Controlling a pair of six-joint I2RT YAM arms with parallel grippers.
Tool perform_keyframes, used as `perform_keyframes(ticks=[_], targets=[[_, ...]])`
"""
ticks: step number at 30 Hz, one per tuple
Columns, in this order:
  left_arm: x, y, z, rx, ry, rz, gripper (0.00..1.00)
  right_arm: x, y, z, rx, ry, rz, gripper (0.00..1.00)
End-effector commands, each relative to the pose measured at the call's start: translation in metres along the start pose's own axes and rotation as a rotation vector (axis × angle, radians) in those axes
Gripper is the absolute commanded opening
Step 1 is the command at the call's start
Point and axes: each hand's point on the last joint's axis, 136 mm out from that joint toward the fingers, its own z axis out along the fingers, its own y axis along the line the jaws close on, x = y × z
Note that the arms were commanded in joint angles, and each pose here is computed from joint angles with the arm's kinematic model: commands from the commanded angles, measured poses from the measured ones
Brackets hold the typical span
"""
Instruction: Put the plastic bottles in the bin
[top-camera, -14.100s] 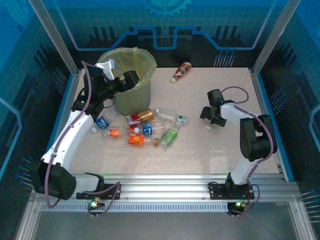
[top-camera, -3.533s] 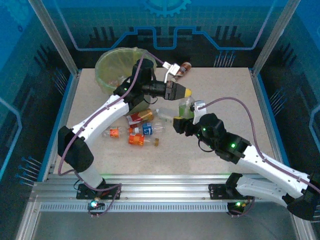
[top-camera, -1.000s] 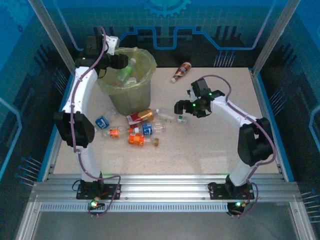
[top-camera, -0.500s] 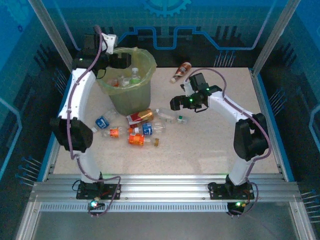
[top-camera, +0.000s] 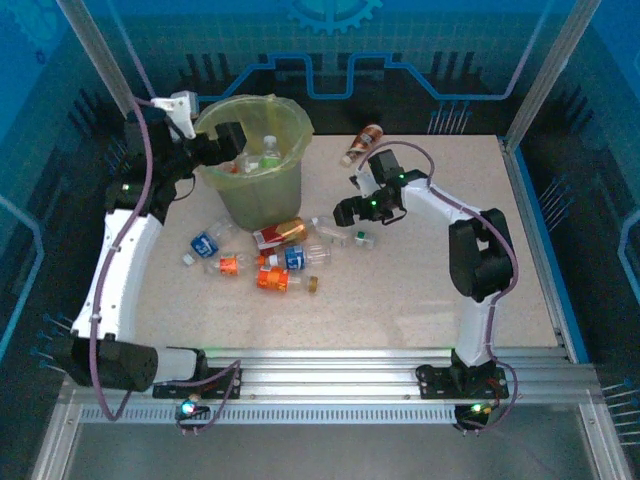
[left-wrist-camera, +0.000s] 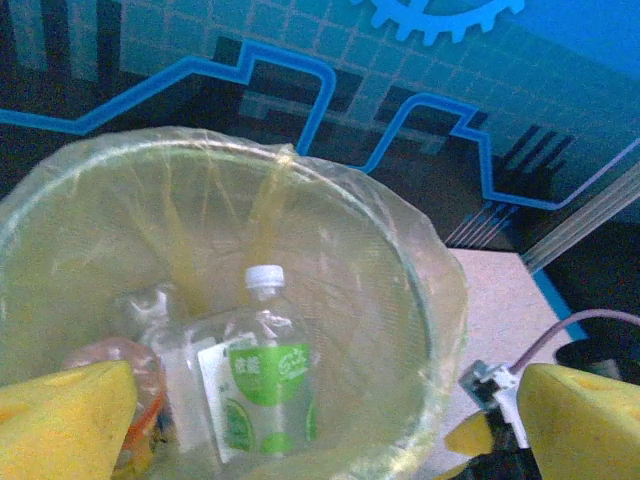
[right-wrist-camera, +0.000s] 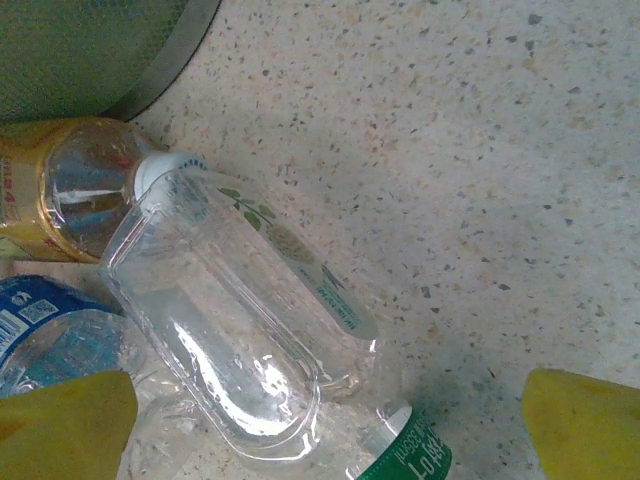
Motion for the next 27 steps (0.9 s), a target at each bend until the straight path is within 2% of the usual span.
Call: perform_keyframes(ticks=[1,6,14,22,27], targets=[[-0.001,-0.015,-0.014,0.077,-0.047,-0.076,0.99,0.009,0.004,0.002,-0.057,0.018,-0.026,1.0],[0.005,-0.017,-0.026,0.088,-0.065,-0.114,0.99,0.027,0.008,0.004,-0.088,0.038,-0.032,1.0],[0.011,-0.017,-0.026,0.094,-0.048,-0.151,0.99,0.046,0.02,-0.003,-0.092,0.016,-0.064,0.97],[0.015,-0.016,-0.023,0.099,-0.041,-0.166,0.99,0.068,0.028,0.013,0.023,0.085,-0.131,0.91],[0.017,-0.015,-0.019,0.102,-0.032,-0.172,0.99,0.072,0.028,0.019,0.113,0.105,-0.17,0.92]])
